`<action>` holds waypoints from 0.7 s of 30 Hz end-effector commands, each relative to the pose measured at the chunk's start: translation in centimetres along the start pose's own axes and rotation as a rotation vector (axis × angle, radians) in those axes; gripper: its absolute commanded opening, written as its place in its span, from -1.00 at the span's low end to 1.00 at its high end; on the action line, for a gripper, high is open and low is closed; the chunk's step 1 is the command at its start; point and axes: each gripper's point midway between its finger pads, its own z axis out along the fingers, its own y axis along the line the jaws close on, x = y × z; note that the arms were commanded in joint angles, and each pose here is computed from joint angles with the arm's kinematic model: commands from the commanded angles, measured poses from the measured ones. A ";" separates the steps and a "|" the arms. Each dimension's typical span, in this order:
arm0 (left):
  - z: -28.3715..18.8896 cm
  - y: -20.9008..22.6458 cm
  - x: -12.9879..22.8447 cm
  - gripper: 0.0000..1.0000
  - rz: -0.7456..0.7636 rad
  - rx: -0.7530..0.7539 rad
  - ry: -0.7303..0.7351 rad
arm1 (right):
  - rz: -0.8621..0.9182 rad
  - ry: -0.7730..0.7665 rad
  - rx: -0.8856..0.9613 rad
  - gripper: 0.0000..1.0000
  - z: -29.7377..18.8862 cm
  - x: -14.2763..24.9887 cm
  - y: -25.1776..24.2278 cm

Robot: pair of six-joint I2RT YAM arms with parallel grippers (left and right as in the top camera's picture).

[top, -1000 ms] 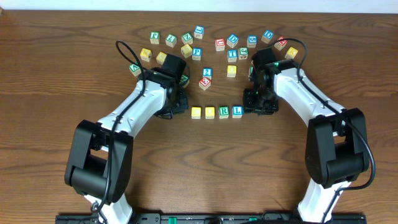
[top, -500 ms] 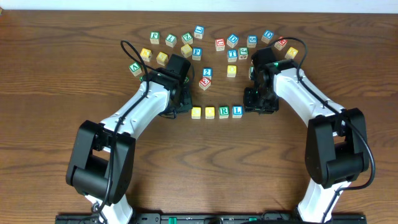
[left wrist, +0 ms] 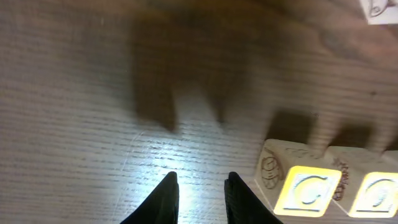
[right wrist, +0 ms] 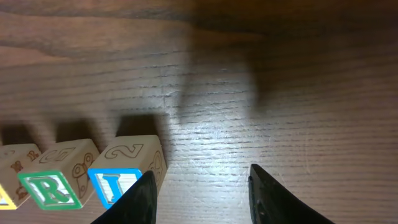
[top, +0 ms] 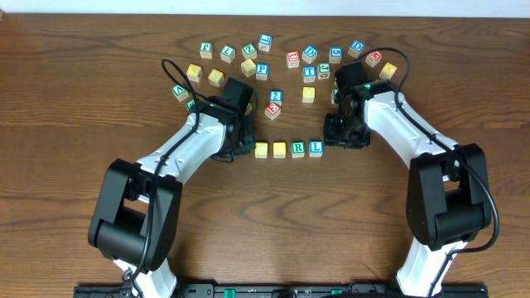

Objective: Spell out CORL

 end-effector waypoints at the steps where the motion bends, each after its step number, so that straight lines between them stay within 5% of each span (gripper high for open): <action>1: 0.7 0.4 0.6 -0.50 -0.005 -0.014 0.020 | 0.021 0.016 0.018 -0.15 0.7 0.5 -0.4; 21: 0.9 -2.3 0.9 -0.50 0.041 0.027 -0.016 | 0.071 0.017 0.014 -0.16 2.0 1.1 -0.6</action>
